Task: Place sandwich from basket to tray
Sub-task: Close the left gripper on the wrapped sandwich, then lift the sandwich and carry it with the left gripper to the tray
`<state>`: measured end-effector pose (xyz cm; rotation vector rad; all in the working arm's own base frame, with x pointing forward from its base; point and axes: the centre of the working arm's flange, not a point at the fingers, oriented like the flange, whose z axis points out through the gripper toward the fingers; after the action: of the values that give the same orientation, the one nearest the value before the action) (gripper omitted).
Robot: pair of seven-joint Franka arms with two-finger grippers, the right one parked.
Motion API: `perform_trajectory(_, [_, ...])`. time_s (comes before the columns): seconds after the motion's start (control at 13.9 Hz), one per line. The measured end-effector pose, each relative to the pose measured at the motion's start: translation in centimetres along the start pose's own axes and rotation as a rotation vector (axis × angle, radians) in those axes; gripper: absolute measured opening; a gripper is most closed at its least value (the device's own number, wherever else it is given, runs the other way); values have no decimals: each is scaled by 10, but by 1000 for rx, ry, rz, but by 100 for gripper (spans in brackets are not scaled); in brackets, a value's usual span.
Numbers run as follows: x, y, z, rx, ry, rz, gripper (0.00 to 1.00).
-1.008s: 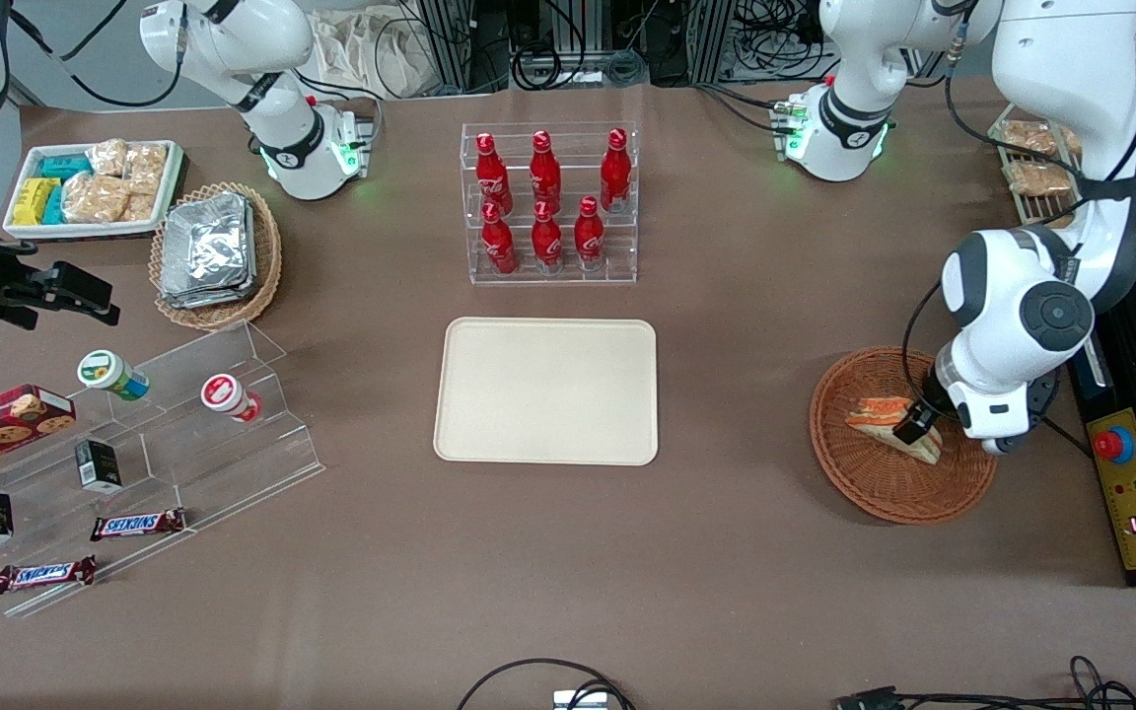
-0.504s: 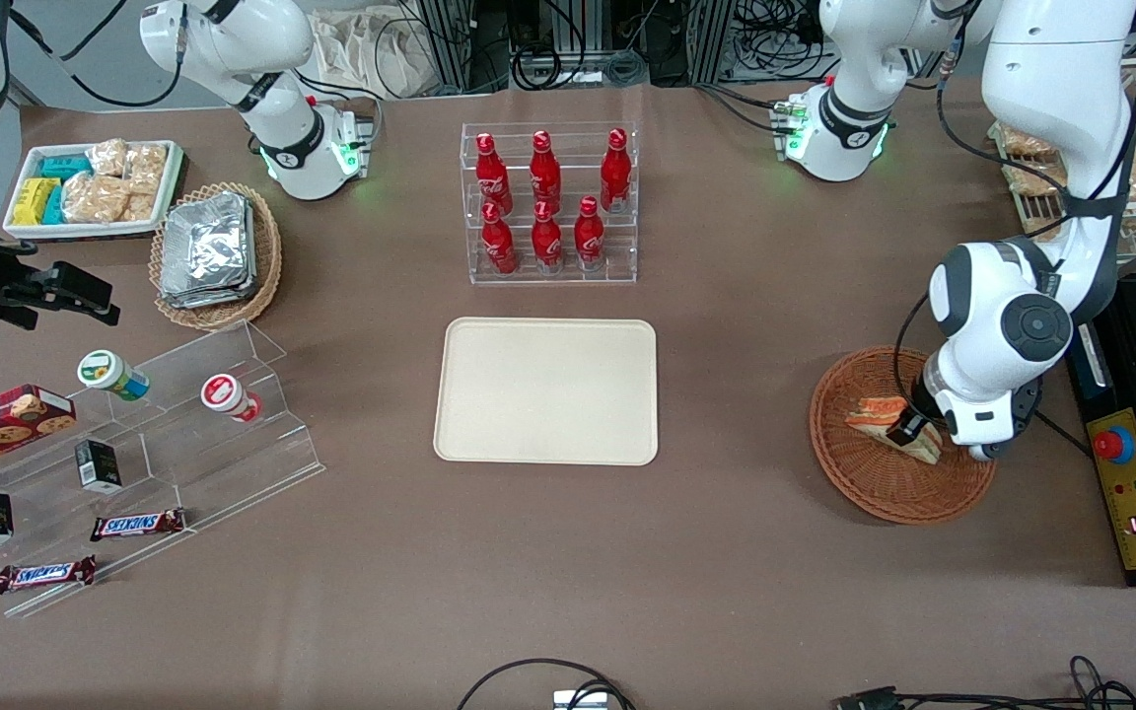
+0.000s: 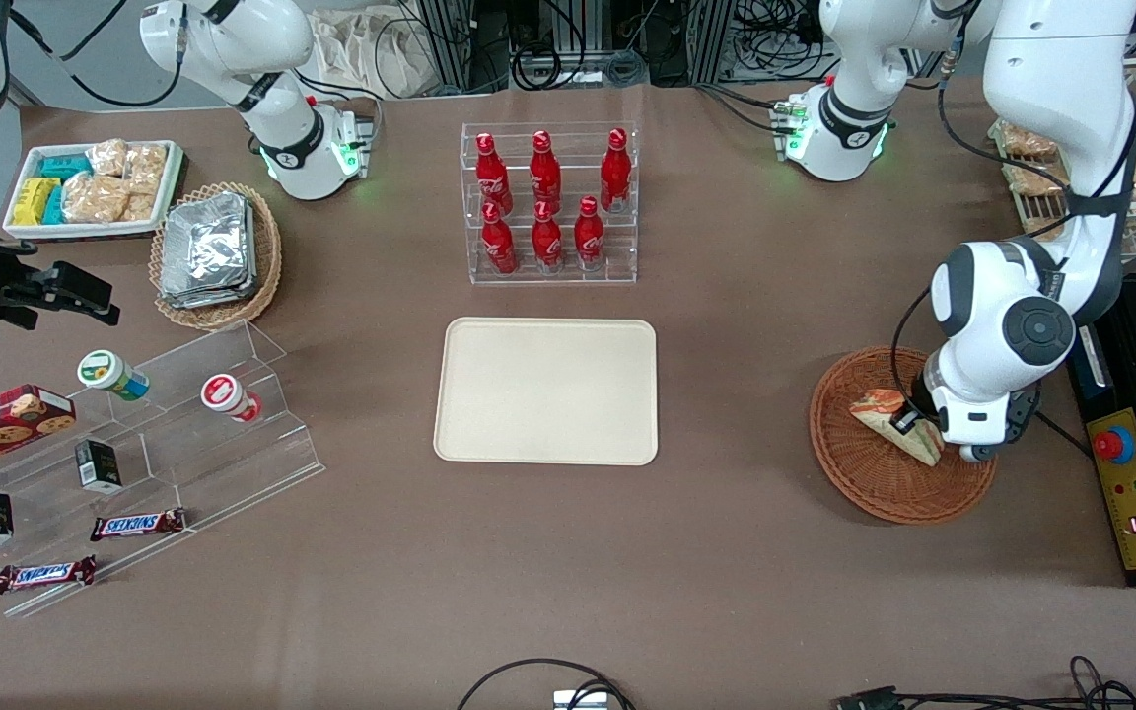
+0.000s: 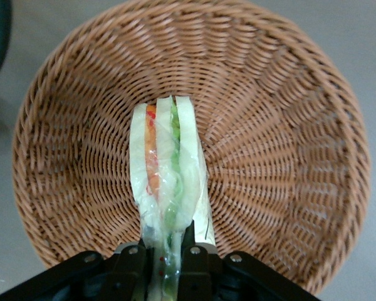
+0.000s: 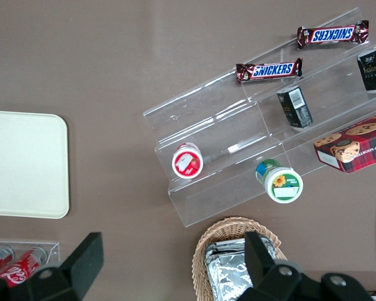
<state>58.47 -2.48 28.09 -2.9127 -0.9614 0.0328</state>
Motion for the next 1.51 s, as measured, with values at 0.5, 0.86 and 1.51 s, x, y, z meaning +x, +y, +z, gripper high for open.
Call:
perform_trajectory(0.5, [8, 26, -178, 10, -38, 385, 15])
perform_trajectory(0.86, [-63, 84, -275, -6, -51, 672, 15])
perform_trajectory(1.51, [-229, 203, -293, -125, -8, 868, 15])
